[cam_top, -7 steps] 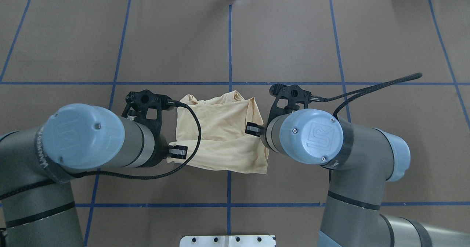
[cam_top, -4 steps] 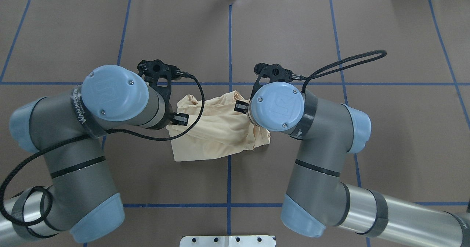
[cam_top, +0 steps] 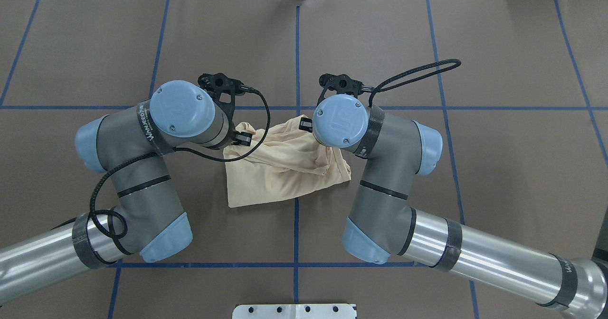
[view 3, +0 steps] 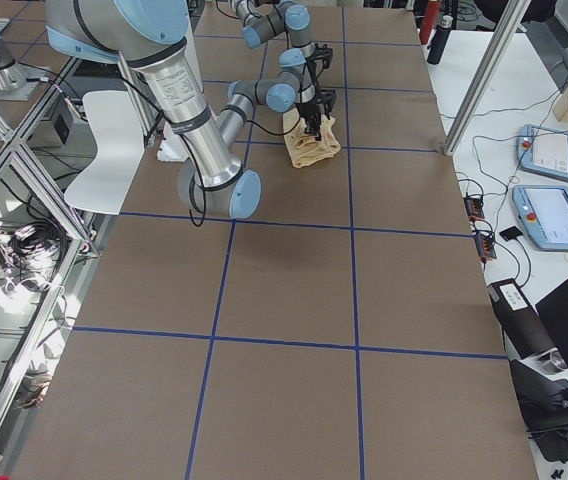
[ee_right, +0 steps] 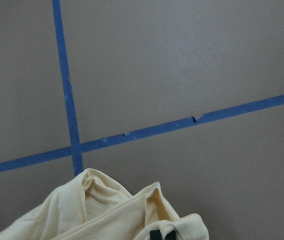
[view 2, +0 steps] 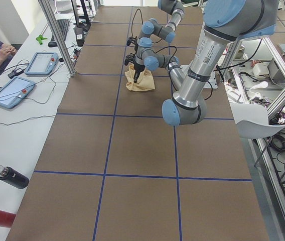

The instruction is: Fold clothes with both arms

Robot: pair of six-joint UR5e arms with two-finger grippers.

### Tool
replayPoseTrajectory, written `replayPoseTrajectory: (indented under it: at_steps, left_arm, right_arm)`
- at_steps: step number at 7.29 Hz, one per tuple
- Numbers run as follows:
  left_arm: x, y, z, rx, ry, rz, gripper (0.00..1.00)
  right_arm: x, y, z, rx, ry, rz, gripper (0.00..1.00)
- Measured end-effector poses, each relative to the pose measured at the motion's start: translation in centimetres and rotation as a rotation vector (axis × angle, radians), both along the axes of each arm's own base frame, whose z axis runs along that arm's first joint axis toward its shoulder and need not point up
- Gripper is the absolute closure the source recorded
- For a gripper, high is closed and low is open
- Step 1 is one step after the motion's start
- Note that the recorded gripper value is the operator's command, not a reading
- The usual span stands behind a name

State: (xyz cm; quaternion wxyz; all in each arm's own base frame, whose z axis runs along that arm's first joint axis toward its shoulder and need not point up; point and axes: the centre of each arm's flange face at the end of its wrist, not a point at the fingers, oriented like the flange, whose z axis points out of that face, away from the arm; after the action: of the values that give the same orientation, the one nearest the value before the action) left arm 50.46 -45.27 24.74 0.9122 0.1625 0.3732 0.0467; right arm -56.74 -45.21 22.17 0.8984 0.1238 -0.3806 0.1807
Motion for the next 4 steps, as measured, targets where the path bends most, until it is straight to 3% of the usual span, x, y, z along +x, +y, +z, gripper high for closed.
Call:
replayPoseTrajectory:
  at_steps: [2,3,4]
  left_arm:
    - [-1.5,-2.1,0.5,0.043,0.001,0.017,0.0]
    - [-3.5,-3.6,0.7,0.05,0.016,0.058,0.0]
    - [-6.6,-5.6,1.7,0.08,0.018,0.148,0.0]
  right_arm:
    - [0.2,-1.4,-0.7,-0.006,-0.015,-0.011,0.0]
    - [0.7,-1.9,-2.0,-0.034,-0.045,-0.039,0.0]
    - [0.9,-2.0,-3.4,-0.064,-0.07,-0.065,0.0]
